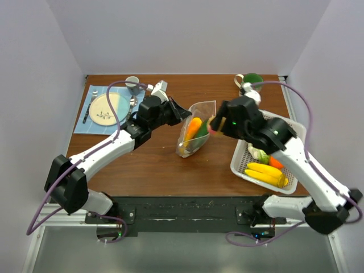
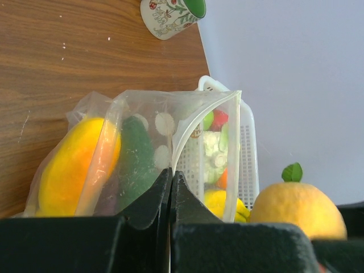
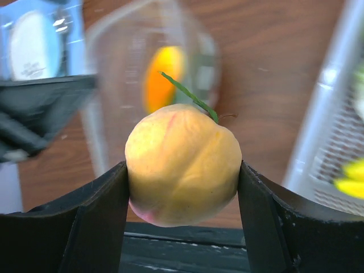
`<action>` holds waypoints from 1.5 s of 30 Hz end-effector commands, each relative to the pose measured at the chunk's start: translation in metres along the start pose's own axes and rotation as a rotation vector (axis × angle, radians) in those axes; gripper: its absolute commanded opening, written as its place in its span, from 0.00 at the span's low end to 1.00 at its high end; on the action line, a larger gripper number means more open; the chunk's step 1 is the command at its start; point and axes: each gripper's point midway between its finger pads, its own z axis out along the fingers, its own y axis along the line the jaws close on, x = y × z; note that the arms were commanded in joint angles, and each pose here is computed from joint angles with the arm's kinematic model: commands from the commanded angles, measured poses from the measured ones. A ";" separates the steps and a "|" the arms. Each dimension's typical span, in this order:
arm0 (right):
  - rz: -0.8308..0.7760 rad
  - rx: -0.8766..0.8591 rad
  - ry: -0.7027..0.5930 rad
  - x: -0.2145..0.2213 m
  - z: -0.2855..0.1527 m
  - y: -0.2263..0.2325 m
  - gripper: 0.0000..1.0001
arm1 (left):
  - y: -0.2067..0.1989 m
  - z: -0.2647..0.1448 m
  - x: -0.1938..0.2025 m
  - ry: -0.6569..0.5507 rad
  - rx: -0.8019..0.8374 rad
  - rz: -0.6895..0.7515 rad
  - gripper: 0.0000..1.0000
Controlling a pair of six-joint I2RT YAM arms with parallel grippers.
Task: Place the food in the zip-top bag and seal the zipper
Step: Place the fake fruit in the zipper food storage bag, then pick up the fake fruit from the bin.
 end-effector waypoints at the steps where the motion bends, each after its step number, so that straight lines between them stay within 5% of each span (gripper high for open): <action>1: -0.053 -0.040 -0.102 -0.020 -0.004 0.059 0.11 | -0.023 -0.002 -0.020 -0.046 0.051 0.026 0.00; 9: -0.123 -0.016 -0.074 -0.002 0.025 0.088 0.20 | -0.028 -0.007 -0.026 -0.054 0.044 0.041 0.00; 15: -0.135 0.017 -0.076 0.014 0.047 0.077 0.58 | -0.032 -0.009 -0.030 -0.064 0.050 0.050 0.00; 19: -0.157 0.013 -0.059 0.015 0.053 0.082 0.98 | -0.032 -0.010 -0.030 -0.067 0.053 0.038 0.00; 27: -0.113 0.041 -0.131 -0.028 0.025 0.050 0.99 | -0.033 -0.010 -0.029 -0.067 0.065 0.035 0.00; 38: 0.141 0.534 -0.136 -0.059 0.019 -0.188 0.99 | -0.036 -0.010 -0.026 -0.049 0.089 0.040 0.00; 45: 0.357 0.594 -0.035 -0.037 0.057 -0.263 0.99 | -0.031 -0.011 -0.025 -0.034 0.095 0.045 0.00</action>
